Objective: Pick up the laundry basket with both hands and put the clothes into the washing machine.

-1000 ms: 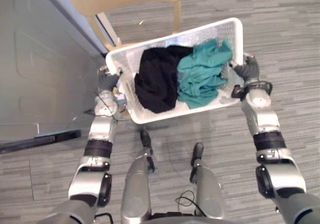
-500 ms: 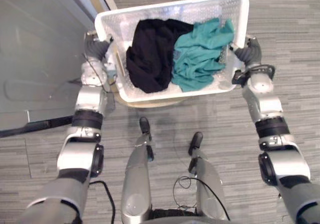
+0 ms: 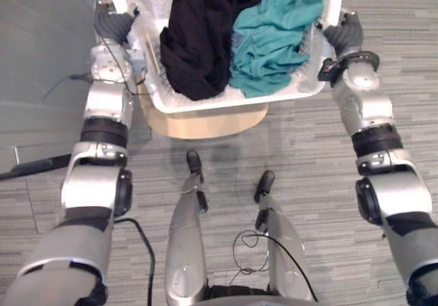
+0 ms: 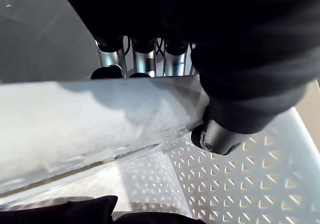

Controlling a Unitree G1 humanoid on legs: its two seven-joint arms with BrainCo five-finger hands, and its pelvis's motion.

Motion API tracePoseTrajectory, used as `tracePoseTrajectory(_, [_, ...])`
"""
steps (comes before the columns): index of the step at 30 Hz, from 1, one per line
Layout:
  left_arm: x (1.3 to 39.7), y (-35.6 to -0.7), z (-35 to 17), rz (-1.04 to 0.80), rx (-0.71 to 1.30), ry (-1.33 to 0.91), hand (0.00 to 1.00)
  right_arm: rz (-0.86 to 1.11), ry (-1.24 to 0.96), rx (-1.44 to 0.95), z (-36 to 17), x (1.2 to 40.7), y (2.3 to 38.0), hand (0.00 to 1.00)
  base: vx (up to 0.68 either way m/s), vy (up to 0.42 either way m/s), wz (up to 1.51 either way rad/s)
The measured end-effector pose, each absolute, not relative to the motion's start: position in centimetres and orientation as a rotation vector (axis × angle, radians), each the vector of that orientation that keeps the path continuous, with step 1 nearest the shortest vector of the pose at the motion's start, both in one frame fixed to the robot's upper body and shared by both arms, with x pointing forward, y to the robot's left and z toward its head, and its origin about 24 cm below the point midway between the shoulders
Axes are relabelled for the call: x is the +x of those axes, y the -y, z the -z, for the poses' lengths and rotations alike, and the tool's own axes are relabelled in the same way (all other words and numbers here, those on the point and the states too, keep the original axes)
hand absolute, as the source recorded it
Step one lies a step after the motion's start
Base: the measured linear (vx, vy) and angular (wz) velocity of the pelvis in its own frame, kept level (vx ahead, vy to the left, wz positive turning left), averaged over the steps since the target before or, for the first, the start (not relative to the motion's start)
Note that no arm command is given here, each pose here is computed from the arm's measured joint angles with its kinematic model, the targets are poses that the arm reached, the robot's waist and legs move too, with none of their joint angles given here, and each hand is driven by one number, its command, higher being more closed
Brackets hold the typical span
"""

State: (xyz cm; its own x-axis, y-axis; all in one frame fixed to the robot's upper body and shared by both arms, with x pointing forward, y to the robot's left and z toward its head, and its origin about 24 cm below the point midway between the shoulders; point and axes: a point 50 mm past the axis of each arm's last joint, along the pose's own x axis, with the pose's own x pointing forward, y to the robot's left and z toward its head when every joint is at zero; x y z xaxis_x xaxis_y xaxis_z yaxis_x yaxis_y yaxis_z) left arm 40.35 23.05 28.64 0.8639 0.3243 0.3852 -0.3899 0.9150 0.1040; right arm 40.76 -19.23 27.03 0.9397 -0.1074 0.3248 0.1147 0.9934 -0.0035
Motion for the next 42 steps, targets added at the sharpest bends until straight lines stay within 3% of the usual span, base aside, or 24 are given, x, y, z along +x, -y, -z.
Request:
tracePoseTrajectory(15, [39.0,-26.7,-33.2,-0.375,0.463,0.382,1.00,-0.054,0.206,-0.175,-26.6,42.0,17.0,1.00,-0.01,-0.031,0.03])
tracePoseTrajectory(16, [38.9,-26.9,-33.3,-0.375,0.475,0.380,1.00,-0.063,0.204,-0.179,-26.5,42.0,16.9,0.00,0.01,-0.030,0.07])
tracePoseTrajectory(17, [38.9,-26.9,-33.3,-0.373,0.481,0.379,0.00,-0.066,0.201,-0.180,-26.5,42.0,16.9,0.00,0.01,-0.026,0.09])
tracePoseTrajectory(24, [39.0,-28.5,-32.1,-0.397,0.476,0.301,0.00,-0.087,0.183,-0.220,-26.6,42.2,17.2,0.00,-0.01,-0.025,-0.01])
tracePoseTrajectory(42, [39.2,-27.8,-31.7,-0.381,0.337,0.340,0.00,-0.022,0.166,-0.245,-27.1,42.3,18.8,0.00,0.01,-0.031,-0.01])
